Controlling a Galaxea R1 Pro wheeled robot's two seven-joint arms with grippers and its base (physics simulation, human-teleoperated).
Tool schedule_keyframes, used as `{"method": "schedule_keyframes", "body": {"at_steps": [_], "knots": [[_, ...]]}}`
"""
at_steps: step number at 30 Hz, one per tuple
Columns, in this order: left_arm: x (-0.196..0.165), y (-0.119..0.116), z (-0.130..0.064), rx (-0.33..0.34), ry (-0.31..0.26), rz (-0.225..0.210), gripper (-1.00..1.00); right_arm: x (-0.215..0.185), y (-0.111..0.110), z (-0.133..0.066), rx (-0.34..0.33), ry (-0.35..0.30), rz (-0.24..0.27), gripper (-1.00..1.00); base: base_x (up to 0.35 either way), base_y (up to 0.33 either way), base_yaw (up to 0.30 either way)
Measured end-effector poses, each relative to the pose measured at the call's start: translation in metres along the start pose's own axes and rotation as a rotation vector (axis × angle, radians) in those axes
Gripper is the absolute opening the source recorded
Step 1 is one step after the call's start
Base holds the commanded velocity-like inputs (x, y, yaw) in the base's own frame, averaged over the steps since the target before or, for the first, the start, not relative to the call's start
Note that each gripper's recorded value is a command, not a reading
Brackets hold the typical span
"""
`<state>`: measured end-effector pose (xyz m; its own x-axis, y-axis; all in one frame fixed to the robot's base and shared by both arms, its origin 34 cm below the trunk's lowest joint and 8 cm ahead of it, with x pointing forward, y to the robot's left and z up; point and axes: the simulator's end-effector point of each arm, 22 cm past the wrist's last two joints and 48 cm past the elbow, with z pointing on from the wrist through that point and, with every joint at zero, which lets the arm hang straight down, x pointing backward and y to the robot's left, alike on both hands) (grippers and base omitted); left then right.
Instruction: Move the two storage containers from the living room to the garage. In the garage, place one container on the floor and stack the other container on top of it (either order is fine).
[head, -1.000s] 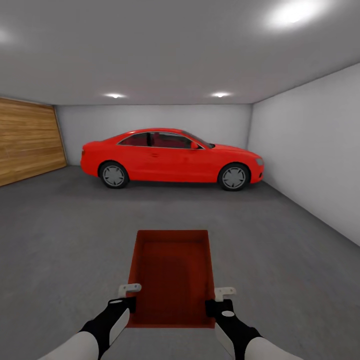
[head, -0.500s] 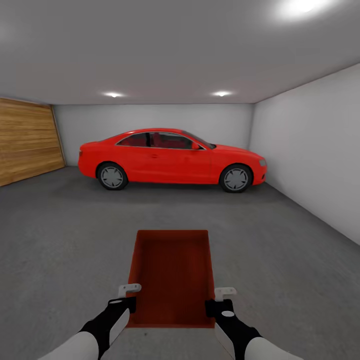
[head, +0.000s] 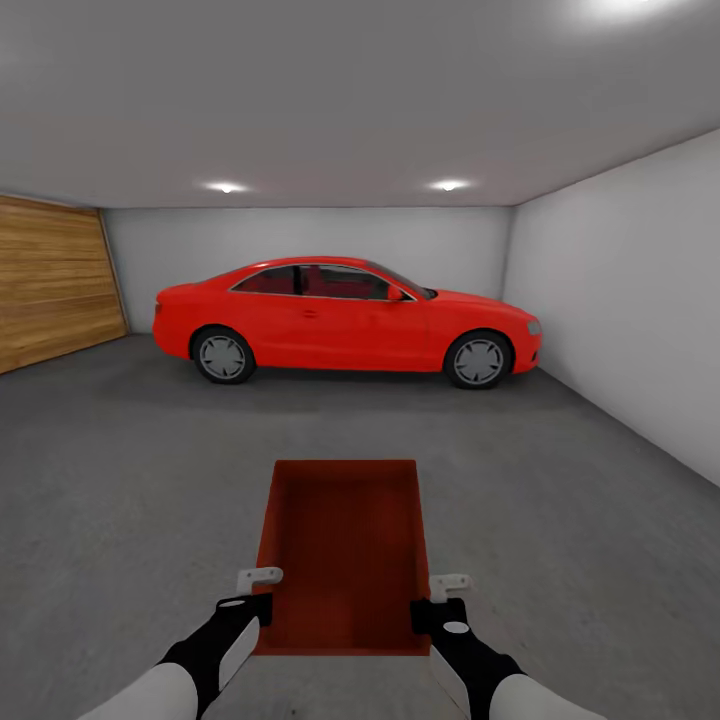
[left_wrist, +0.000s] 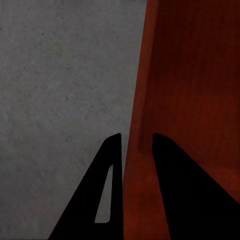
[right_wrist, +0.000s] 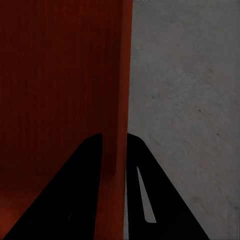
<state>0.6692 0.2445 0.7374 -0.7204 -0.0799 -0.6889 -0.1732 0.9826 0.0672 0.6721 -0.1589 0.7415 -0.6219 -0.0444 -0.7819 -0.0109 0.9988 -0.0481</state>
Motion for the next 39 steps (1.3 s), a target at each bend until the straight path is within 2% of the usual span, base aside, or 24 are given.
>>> {"method": "schedule_keyframes", "body": {"at_steps": [39], "knots": [[0.0003,-0.0001,0.0000,0.000,0.000,-0.001,-1.00,0.0000,-0.0002,0.0000,0.000,0.000,-0.001,-1.00,0.321,0.008,0.000]]}}
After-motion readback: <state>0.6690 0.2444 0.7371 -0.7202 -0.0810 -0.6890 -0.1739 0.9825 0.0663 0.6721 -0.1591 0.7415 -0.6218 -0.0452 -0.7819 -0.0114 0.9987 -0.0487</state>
